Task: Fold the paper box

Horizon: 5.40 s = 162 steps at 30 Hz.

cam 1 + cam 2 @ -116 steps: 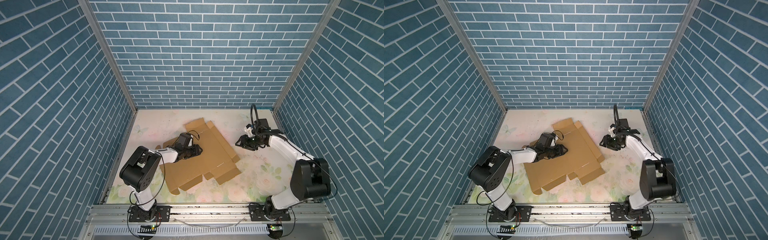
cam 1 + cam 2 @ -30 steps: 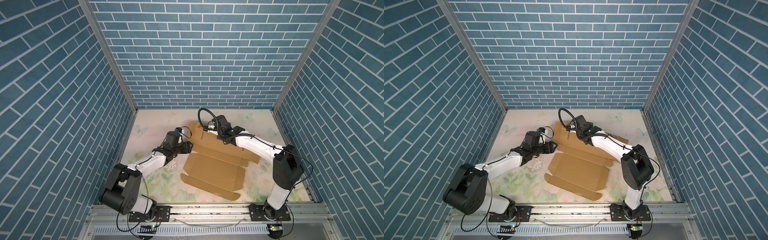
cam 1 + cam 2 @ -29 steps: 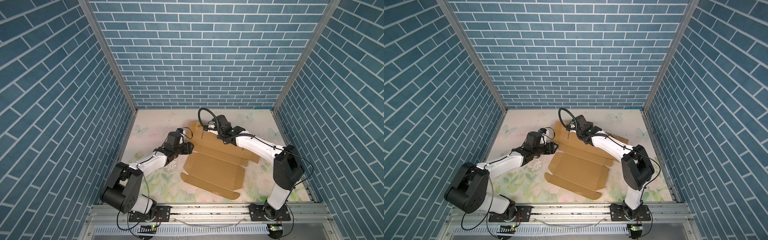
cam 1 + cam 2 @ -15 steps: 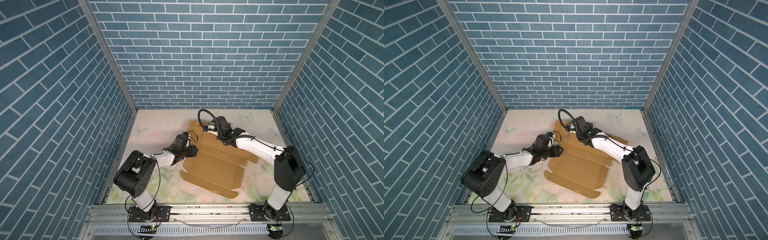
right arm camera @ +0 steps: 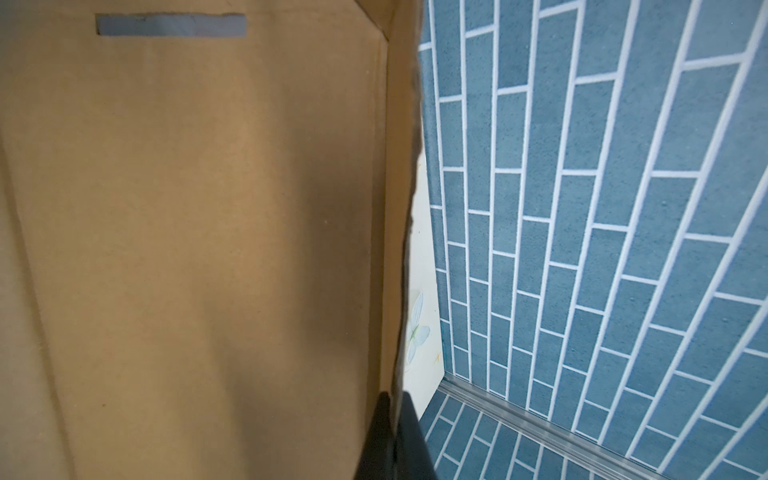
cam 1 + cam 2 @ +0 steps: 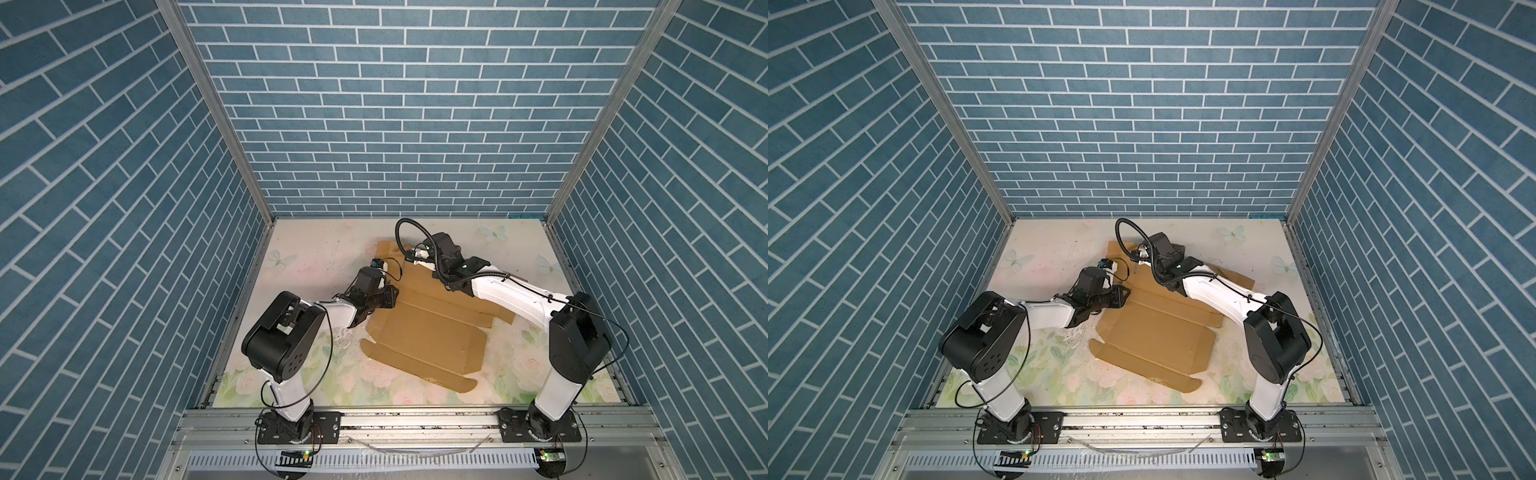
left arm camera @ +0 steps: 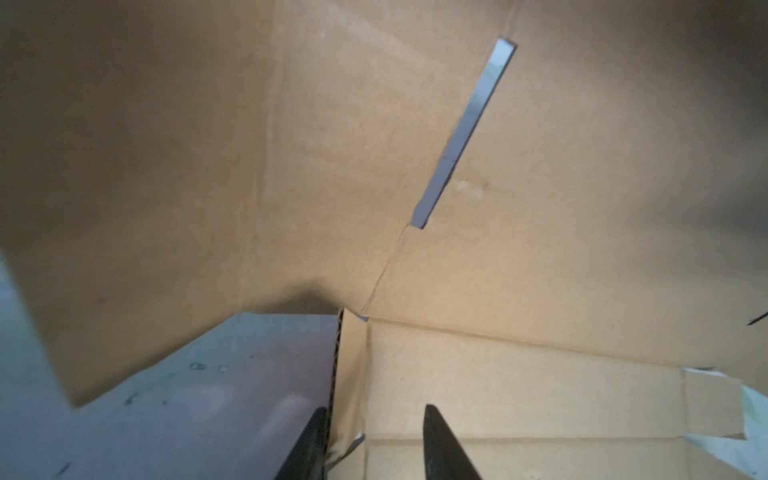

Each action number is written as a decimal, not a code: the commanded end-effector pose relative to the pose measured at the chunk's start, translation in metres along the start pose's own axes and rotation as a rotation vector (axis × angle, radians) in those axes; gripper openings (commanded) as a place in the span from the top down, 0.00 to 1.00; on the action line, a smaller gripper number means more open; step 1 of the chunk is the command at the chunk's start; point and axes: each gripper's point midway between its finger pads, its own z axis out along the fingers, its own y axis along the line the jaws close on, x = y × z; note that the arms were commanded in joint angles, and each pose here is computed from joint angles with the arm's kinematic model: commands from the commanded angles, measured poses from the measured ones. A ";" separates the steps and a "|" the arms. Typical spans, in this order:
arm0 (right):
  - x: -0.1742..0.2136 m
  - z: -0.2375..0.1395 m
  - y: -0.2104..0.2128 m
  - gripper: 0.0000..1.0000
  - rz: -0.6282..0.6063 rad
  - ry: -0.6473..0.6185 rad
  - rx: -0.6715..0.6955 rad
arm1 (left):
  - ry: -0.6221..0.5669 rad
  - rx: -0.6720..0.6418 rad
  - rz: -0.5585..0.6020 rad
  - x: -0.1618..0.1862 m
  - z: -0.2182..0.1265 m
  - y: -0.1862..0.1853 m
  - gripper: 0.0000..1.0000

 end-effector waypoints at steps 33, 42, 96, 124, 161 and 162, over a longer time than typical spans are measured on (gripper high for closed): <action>0.001 -0.022 0.033 1.00 -0.068 -0.068 0.074 | -0.140 0.020 0.105 -0.051 -0.098 -0.014 0.53; -0.005 -0.028 0.031 1.00 -0.081 -0.099 0.115 | -0.194 0.038 0.145 -0.108 -0.100 -0.023 0.44; -0.029 -0.040 -0.001 1.00 -0.157 -0.159 0.468 | -0.207 -0.079 0.101 -0.110 -0.100 0.052 0.38; -0.030 -0.053 0.011 1.00 -0.208 -0.149 0.406 | -0.233 -0.010 0.317 -0.095 -0.083 0.006 0.98; -0.017 -0.100 0.073 0.79 0.285 -0.355 -0.227 | -0.212 0.069 0.334 -0.036 -0.070 -0.039 1.00; -0.015 -0.100 0.075 0.77 0.316 -0.351 -0.271 | -0.210 0.070 0.334 -0.036 -0.069 -0.039 1.00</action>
